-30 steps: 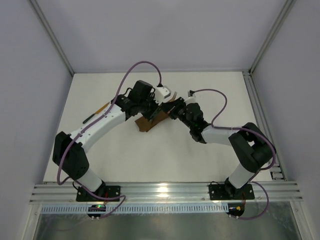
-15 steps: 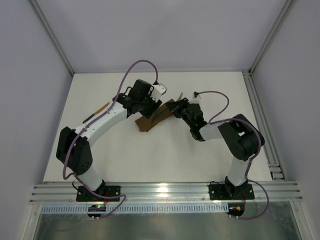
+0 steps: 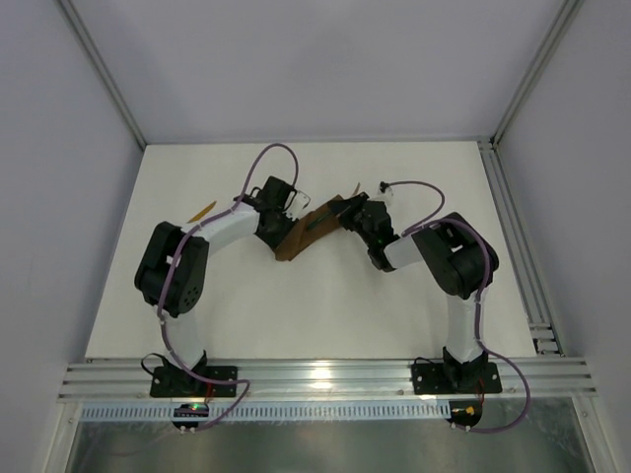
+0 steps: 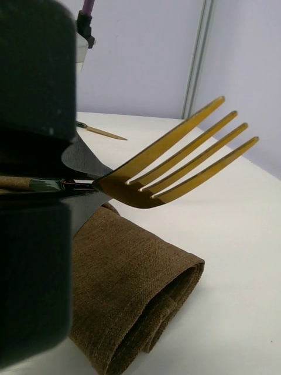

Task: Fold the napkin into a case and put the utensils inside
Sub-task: Stuff the fork into the folded napkin.

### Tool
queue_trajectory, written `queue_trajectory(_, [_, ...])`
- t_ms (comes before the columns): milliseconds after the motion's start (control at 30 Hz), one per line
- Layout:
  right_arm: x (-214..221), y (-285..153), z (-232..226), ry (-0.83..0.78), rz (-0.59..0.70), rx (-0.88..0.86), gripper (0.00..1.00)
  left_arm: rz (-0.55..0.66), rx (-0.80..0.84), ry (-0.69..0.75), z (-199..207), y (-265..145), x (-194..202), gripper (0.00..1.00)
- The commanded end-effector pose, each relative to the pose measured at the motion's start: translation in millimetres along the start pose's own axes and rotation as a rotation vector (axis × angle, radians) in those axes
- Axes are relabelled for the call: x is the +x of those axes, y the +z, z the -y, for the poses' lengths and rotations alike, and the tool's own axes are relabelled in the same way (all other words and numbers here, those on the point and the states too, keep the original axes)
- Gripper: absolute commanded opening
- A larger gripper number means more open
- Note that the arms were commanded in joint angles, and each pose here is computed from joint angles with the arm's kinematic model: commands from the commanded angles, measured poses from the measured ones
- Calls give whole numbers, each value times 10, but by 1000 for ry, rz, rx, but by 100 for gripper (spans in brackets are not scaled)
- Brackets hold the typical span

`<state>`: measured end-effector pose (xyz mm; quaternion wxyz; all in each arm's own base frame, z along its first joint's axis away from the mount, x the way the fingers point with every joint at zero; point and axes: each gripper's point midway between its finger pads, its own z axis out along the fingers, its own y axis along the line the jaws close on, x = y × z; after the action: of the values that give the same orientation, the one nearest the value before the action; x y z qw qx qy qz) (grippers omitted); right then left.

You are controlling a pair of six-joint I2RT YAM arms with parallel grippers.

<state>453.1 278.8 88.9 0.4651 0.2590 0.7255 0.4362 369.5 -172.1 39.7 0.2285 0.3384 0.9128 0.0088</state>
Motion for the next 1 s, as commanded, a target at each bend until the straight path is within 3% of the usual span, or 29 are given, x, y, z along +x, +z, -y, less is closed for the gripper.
queue_trajectory(0, [-156,97,-146,6,82,-38,3,80,17,-18,36,-11,-183,36])
queue_trajectory(267, [-32,183,105,43,49,50,3,89,17,-18,38,5,-205,36])
queue_trajectory(700, [241,303,63,66,-4,15,9,89,35,-13,68,42,-209,37])
queue_trajectory(800, [251,289,79,74,-4,18,13,92,33,-13,63,40,-218,37])
queue_trajectory(967, [260,202,93,60,-27,40,38,92,29,-12,55,19,-220,37])
